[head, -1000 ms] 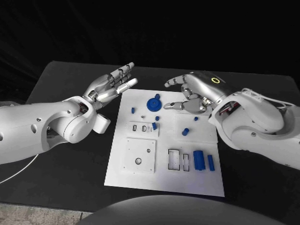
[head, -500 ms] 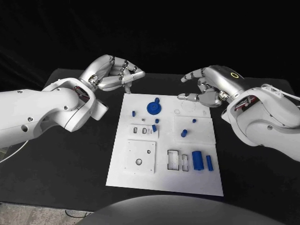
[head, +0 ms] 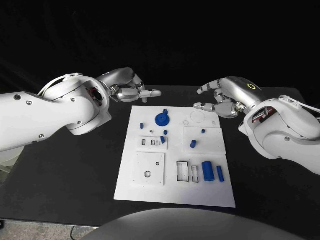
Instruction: Assemble the parts on the task board
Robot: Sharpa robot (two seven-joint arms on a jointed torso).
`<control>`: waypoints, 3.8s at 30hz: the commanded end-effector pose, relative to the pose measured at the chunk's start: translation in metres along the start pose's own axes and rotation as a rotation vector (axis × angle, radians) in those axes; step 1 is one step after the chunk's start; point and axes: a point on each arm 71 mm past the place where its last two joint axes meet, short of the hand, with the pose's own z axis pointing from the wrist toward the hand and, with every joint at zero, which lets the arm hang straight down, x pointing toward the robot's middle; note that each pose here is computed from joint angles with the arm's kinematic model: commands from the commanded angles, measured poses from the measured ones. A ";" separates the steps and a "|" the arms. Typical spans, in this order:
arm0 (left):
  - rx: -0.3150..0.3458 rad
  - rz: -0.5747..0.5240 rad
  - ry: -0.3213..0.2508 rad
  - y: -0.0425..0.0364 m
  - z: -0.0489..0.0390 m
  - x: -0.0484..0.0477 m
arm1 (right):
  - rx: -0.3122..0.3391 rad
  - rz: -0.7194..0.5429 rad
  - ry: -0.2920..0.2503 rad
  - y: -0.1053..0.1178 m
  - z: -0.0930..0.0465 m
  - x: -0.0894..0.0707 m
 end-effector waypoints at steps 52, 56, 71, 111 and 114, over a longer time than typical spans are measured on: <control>0.129 0.677 0.002 -0.0515 0.1084 0.0319 | 0.063 -0.051 0.129 -0.021 -0.006 0.015; -0.110 0.365 0.338 -0.0253 0.1101 0.0467 | 0.071 -0.054 0.133 -0.023 -0.007 0.015; -0.223 0.269 0.745 -0.0044 0.0884 0.0654 | 0.087 -0.048 0.161 -0.028 -0.011 0.019; -0.174 0.473 0.747 -0.0085 0.0599 0.0824 | 0.088 -0.042 0.188 -0.027 -0.009 0.024; -0.170 0.443 0.764 -0.0094 0.0575 0.0845 | 0.088 -0.041 0.190 -0.027 -0.008 0.024</control>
